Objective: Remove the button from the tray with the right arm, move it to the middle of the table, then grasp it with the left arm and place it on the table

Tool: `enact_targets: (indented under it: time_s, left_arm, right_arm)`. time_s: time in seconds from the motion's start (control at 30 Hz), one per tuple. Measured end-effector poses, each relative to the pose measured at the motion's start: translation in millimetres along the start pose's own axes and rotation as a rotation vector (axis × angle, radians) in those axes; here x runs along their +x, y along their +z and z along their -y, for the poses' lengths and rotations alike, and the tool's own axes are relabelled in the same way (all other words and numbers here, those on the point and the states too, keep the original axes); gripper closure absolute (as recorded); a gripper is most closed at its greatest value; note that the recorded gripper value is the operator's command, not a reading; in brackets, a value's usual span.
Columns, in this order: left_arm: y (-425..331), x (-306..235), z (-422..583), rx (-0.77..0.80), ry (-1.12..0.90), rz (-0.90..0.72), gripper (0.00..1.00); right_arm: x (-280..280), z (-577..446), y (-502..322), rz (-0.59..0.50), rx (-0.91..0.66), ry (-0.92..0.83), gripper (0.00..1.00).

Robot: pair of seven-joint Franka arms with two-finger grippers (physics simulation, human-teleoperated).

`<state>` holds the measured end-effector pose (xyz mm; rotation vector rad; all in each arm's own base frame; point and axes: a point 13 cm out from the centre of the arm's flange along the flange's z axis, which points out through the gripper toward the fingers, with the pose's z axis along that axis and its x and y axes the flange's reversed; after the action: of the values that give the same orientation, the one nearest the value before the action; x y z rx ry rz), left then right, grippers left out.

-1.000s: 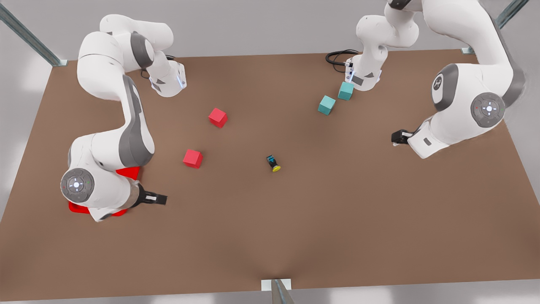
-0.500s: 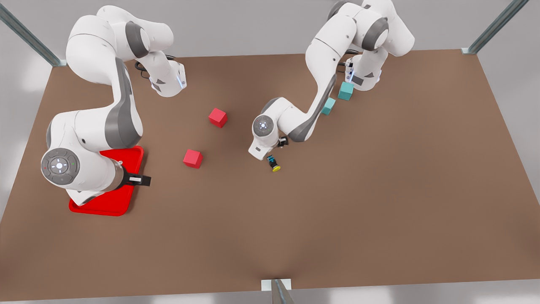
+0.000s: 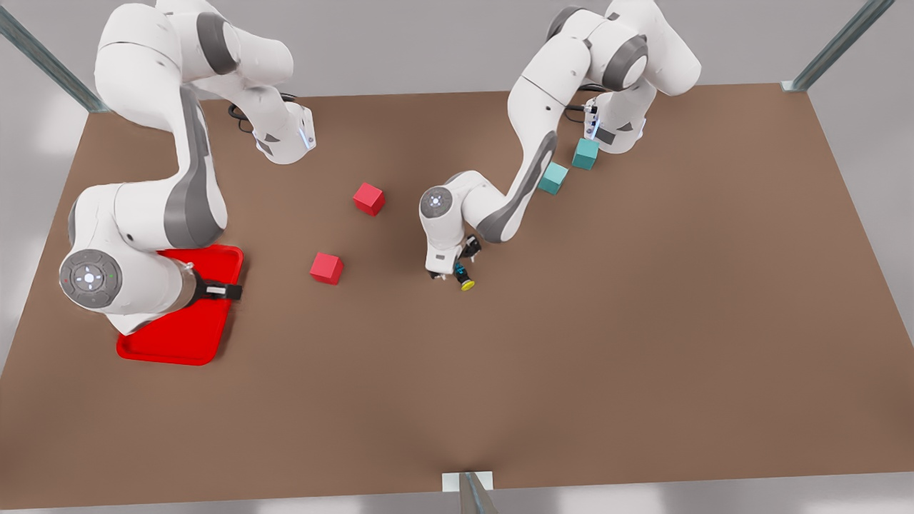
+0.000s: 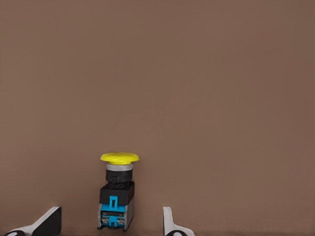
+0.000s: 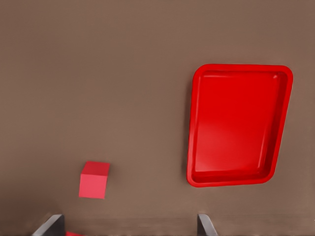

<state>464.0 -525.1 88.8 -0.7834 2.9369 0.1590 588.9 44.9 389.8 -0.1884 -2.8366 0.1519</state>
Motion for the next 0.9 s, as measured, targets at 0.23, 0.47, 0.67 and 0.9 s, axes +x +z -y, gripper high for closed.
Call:
enact_targets:
  time_s: [0.23, 0.47, 0.67, 0.9]
  left_arm:
    - [20, 3, 1, 0.018, -0.070, 0.006, 0.00]
    - [32, -9, 0, 0.032, -0.073, 0.009, 0.00]
    - [33, -2, 3, 0.047, -0.003, -0.033, 0.00]
    - [44, -8, 0, 0.056, 0.049, -0.104, 0.00]
  right_arm:
    - [0, 5, -4, 0.167, -0.075, 0.015, 0.00]
    - [-18, 26, -17, 0.228, -0.102, 0.052, 0.00]
    - [-20, 19, -14, 0.225, -0.102, 0.041, 0.00]
    - [-22, 20, -40, 0.273, -0.106, 0.042, 0.00]
